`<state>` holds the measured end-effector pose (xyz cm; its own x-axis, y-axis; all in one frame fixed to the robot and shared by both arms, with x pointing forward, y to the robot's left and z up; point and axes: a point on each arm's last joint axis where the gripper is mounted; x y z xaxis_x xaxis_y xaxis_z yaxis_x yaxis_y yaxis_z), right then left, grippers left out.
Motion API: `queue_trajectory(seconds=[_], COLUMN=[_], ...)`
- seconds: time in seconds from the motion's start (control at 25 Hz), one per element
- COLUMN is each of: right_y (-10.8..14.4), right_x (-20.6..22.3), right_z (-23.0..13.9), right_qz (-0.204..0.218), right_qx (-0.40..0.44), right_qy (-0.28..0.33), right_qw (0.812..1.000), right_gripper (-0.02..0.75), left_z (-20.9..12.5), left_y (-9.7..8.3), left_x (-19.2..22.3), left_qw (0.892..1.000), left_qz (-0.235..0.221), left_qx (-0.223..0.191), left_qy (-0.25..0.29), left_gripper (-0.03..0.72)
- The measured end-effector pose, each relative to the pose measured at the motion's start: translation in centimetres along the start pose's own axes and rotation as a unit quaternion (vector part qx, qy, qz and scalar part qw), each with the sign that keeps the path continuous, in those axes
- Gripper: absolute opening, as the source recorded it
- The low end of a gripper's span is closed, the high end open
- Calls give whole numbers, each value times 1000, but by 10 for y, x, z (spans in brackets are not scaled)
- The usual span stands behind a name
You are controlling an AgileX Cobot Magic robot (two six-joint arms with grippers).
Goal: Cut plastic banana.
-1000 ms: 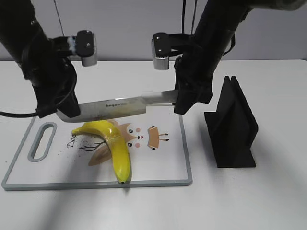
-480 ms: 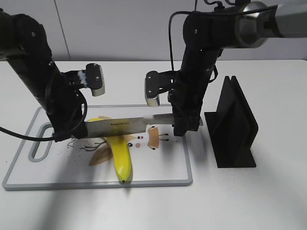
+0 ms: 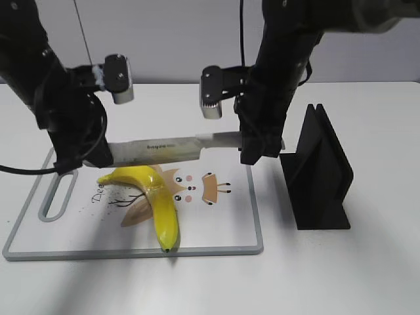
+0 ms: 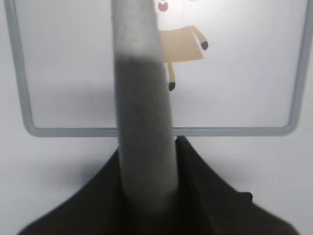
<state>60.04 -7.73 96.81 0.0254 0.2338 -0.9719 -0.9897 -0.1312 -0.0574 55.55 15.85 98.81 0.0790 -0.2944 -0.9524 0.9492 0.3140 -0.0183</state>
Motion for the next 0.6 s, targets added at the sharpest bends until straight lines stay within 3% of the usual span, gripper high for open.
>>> queue_trajectory(seconds=[0.32, 0.6], right_y=[19, 22], right_x=[-81, -89], right_z=[13, 15], right_qz=[-73, -78], right_qx=[-17, -16], right_qy=[-40, -51], right_qw=[996, 996], right_gripper=[211, 211], left_z=[6, 6], left_y=[-27, -32], left_x=[-81, -91], left_qw=[996, 994], left_qz=[68, 74], left_qx=[38, 40], left_qy=[-53, -63], left_gripper=[-8, -2])
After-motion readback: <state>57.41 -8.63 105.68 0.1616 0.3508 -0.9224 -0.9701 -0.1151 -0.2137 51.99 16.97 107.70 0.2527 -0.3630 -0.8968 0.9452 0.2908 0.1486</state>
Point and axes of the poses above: a point on each arm's last joint axis where the gripper is mounted, x pointing out along that axis toward the gripper, y along the wrist's bending axis when the last joint is at zero, z = x × y, and after that the axes turned 12 degrees about -x, right-handed
